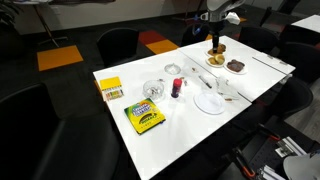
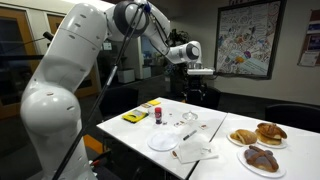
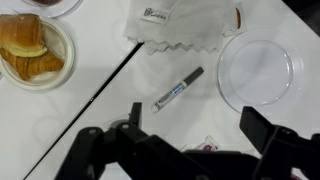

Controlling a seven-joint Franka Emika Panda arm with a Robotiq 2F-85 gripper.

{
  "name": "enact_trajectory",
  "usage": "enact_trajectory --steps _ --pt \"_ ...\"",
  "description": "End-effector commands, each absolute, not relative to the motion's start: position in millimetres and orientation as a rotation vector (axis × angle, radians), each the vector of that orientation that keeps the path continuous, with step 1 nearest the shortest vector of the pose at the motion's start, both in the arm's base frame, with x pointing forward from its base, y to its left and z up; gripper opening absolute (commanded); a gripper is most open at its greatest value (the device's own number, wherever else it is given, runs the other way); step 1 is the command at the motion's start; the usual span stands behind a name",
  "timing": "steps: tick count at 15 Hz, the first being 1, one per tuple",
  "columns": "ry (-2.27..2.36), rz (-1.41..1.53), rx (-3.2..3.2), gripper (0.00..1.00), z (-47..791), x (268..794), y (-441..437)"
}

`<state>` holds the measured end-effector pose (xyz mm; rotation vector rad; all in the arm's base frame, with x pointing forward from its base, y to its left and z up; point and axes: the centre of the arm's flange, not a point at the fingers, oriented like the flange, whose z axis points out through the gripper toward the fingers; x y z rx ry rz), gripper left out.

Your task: Move the glass lid to the left.

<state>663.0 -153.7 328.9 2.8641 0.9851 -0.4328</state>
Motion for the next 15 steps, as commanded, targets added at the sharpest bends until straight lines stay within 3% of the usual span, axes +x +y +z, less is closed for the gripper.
enact_trajectory --steps 1,15 --pt "1.038 -0.443 2.834 1.0 315 676 -157" --pt "1.74 -0.218 2.5 1.0 225 764 -131"
